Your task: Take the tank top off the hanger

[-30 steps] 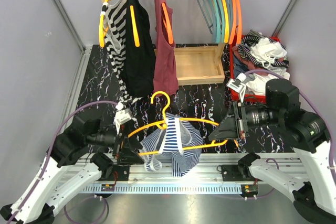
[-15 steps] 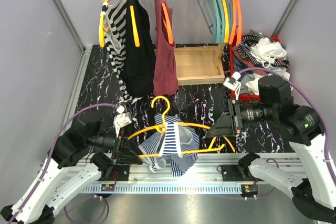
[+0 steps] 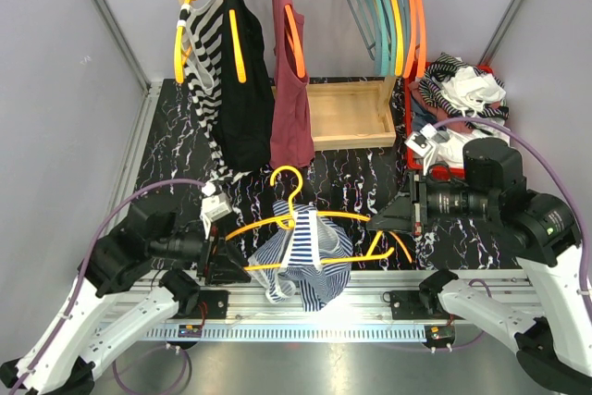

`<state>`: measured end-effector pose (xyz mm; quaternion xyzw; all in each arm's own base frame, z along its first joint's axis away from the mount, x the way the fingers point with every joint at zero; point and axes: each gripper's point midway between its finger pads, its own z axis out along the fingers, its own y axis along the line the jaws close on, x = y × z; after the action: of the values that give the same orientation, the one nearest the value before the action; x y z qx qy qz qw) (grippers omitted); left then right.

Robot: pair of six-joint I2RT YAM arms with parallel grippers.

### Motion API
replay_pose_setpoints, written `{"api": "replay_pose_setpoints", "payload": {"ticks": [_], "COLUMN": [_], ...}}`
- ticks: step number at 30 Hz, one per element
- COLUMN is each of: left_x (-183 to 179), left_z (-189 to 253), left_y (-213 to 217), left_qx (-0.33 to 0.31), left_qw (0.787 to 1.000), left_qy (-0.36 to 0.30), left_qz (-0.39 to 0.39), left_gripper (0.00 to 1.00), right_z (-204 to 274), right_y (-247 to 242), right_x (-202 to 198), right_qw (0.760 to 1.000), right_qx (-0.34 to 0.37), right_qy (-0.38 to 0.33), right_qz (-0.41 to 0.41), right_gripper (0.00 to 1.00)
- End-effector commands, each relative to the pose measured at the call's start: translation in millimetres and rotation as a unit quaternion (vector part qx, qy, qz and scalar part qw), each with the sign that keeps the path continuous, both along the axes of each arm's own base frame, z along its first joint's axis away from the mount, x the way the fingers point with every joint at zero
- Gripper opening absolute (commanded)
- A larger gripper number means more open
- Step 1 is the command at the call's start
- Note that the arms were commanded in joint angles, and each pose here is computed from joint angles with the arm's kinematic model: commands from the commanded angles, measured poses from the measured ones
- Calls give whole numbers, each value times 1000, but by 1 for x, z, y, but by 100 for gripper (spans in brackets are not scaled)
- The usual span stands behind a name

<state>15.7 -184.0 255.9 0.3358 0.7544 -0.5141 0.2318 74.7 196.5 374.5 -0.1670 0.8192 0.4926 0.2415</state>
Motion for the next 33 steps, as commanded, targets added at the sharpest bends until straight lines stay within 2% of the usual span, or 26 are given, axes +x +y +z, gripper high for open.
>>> {"api": "replay_pose_setpoints", "payload": {"ticks": [1, 3, 4, 6, 8, 9, 11, 13, 15, 19, 20, 21, 30, 31, 32, 33], "left_x": [10, 2, 2, -8, -17, -19, -28, -32, -39, -45, -46, -47, -44, -43, -41, -40], "left_z": [21, 25, 29, 34, 44, 52, 55, 63, 62, 64, 63, 62, 59, 59, 57, 56], "left_y": [0, -2, -3, -5, -8, -9, -10, -10, -9, -9, -9, -8, -8, -8, -8, -8], "left_qx": [-20, -37, -47, -66, -94, -113, -129, -150, -156, -170, -170, -169, -156, -153, -150, -146], "left_qw": [998, 998, 998, 997, 994, 991, 988, 984, 981, 976, 975, 975, 980, 981, 982, 983], "left_qy": [-54, -47, -51, -37, -26, -37, -16, -23, -1, 17, 21, 23, 13, 16, 11, 13], "left_qz": [19, 0, -4, -26, -53, -63, -85, -98, -113, -138, -139, -142, -125, -121, -117, -113], "left_gripper": [0, 2, 16, 56, 66, 70, 75, 77, 74, 14, 2, 0, 0, 26, 47, 60], "right_z": [-8, -4, 0, 3, 4, 4, 5, 6, 6, 5, 6, 5, -2, 0, 1, 3], "right_y": [-12, -8, -6, -4, -3, -3, -3, -4, -6, -8, -9, -9, -19, -18, -18, -17], "right_x": [11, 1, -1, -10, -13, -15, -17, -18, -16, -15, -15, -14, -10, -11, -13, -15], "right_qw": [998, 999, 1000, 1000, 1000, 999, 999, 999, 1000, 1000, 1000, 1000, 999, 999, 999, 999], "right_qx": [-24, -4, 7, 23, 28, 29, 31, 32, 27, 20, 19, 16, -12, -7, -3, 1], "right_qy": [-10, -6, -11, -8, -7, -7, -6, -11, -14, -16, -20, -21, -25, -27, -29, -30], "right_qz": [-58, -33, -26, -1, 8, 10, 14, 12, 8, 1, 0, -5, -33, -29, -25, -19], "right_gripper": [0, 0, 0, 0, 0, 0, 0, 0, 0, 0, 0, 0, 0, 0, 0, 0]}}
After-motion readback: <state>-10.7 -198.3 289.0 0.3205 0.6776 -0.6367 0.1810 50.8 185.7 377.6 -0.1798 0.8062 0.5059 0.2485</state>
